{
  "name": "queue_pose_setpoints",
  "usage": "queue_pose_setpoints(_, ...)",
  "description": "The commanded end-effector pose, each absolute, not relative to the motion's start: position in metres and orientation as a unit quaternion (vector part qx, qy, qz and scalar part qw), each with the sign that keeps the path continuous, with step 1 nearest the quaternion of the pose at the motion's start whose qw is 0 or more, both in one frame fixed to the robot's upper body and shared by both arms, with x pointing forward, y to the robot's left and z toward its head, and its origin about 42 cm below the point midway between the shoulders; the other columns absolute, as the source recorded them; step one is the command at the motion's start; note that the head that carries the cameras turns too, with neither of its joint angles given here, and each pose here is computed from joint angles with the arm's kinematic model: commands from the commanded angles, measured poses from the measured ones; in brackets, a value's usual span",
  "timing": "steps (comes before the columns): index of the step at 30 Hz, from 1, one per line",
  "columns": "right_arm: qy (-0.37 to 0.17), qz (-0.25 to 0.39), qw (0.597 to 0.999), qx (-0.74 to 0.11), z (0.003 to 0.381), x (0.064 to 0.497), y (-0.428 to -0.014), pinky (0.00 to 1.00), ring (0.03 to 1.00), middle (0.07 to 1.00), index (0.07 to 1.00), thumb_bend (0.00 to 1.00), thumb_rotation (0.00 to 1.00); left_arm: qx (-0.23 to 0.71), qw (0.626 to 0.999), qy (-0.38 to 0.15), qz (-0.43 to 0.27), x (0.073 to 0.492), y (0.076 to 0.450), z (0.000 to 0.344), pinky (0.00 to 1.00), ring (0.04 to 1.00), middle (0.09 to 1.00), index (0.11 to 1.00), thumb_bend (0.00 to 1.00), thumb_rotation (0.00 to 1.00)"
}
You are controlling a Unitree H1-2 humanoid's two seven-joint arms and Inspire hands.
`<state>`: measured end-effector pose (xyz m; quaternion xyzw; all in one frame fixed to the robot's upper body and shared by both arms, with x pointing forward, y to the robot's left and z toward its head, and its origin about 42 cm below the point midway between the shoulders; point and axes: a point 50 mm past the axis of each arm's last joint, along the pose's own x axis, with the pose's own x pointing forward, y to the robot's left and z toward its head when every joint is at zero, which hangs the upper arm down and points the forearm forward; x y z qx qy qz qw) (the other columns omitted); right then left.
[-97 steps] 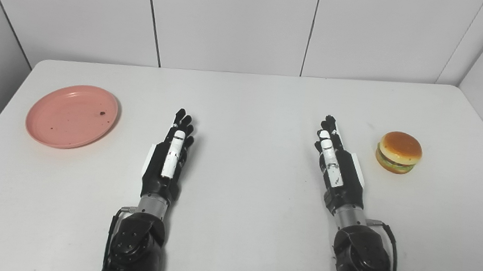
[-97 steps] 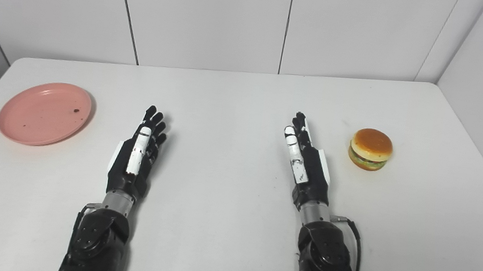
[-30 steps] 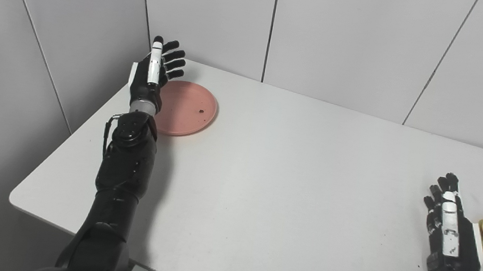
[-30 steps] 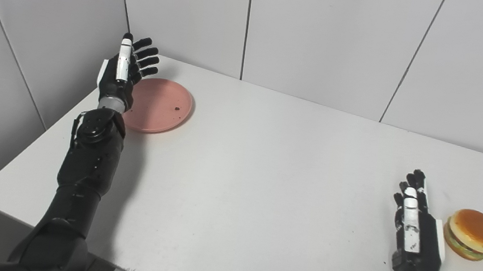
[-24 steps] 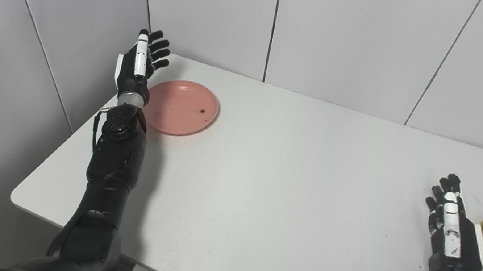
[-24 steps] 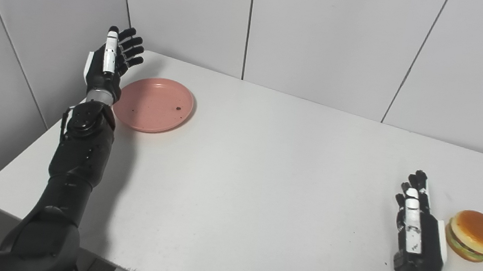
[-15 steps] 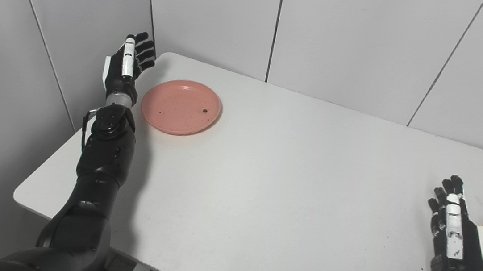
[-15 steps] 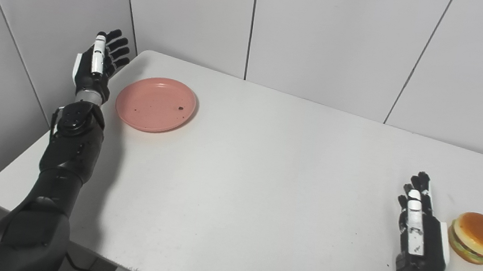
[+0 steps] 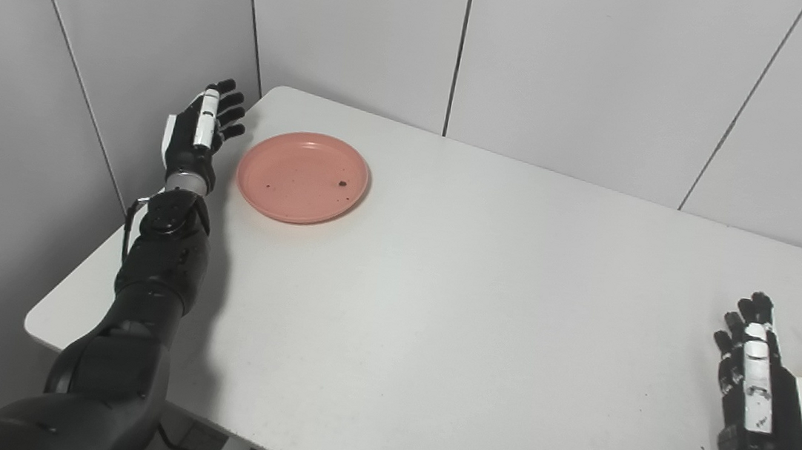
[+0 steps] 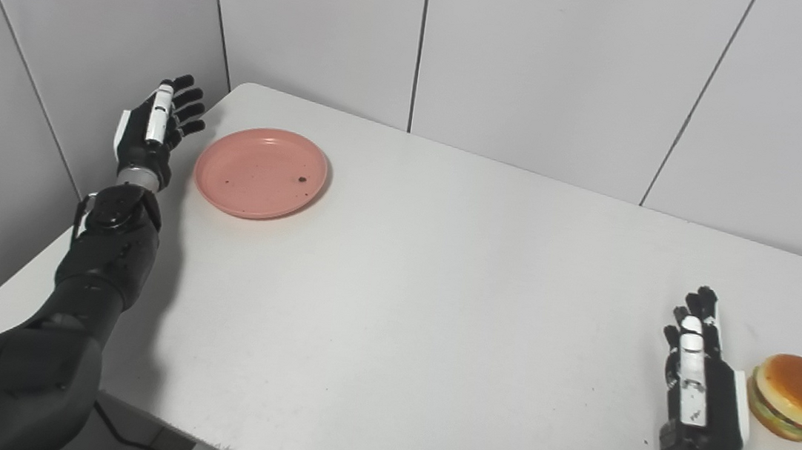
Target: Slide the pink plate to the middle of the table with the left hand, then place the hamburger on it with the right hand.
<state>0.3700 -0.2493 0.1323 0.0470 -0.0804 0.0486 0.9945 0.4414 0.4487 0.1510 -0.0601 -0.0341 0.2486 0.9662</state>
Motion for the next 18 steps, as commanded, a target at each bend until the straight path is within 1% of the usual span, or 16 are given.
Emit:
queue_pose_setpoints(1,-0.082,0.046,0.994,0.051,0.127,0.363,-0.250,1.00,1.000,1.000,1.000,0.59,0.84,-0.048,0.964,-0.098,0.241,0.460,0.462,0.197,0.77,0.793,0.780,0.744,0.27,0.88)
queue_pose_setpoints(2,-0.082,0.046,0.994,0.049,0.128,0.363,-0.250,1.00,1.000,1.000,1.000,0.59,0.84,-0.052,0.965,-0.095,0.240,0.461,0.462,0.194,0.77,0.794,0.780,0.744,0.27,0.88)
queue_pose_setpoints(4,-0.083,0.046,0.994,0.047,0.129,0.362,-0.250,1.00,1.000,1.000,1.000,0.58,0.86,-0.059,0.964,-0.087,0.243,0.462,0.461,0.190,0.77,0.795,0.781,0.746,0.27,0.84)
queue_pose_setpoints(5,-0.083,0.046,0.994,0.047,0.129,0.362,-0.250,1.00,1.000,1.000,1.000,0.58,0.86,-0.061,0.964,-0.082,0.246,0.462,0.460,0.188,0.77,0.787,0.776,0.744,0.27,0.84)
queue_pose_setpoints(6,-0.083,0.046,0.994,0.048,0.130,0.362,-0.250,1.00,1.000,1.000,1.000,0.58,0.86,-0.063,0.964,-0.077,0.247,0.463,0.459,0.187,0.76,0.784,0.774,0.744,0.27,0.85)
queue_pose_setpoints(8,-0.083,0.046,0.994,0.050,0.130,0.362,-0.249,1.00,1.000,1.000,1.000,0.57,0.86,-0.065,0.964,-0.071,0.248,0.464,0.456,0.184,0.78,0.797,0.783,0.752,0.27,0.89)
queue_pose_setpoints(11,-0.085,0.047,0.994,0.051,0.130,0.362,-0.249,1.00,1.000,1.000,1.000,0.57,0.85,-0.093,0.961,-0.066,0.251,0.466,0.453,0.178,0.78,0.807,0.787,0.769,0.26,0.83)
queue_pose_setpoints(13,-0.085,0.048,0.994,0.051,0.130,0.362,-0.249,1.00,1.000,1.000,1.000,0.57,0.85,-0.102,0.959,-0.062,0.255,0.467,0.451,0.175,0.78,0.809,0.788,0.774,0.25,0.83)
queue_pose_setpoints(15,-0.086,0.047,0.994,0.050,0.130,0.362,-0.249,1.00,1.000,1.000,1.000,0.56,0.85,-0.101,0.959,-0.055,0.260,0.468,0.448,0.172,0.79,0.805,0.780,0.764,0.26,0.85)
queue_pose_setpoints(17,-0.086,0.048,0.994,0.050,0.130,0.362,-0.250,1.00,1.000,1.000,1.000,0.57,0.85,-0.096,0.960,-0.052,0.257,0.467,0.444,0.169,0.80,0.811,0.790,0.763,0.26,0.90)
queue_pose_setpoints(18,-0.086,0.049,0.994,0.051,0.130,0.362,-0.250,1.00,1.000,1.000,1.000,0.57,0.85,-0.095,0.961,-0.052,0.255,0.467,0.443,0.168,0.81,0.820,0.799,0.771,0.26,0.88)
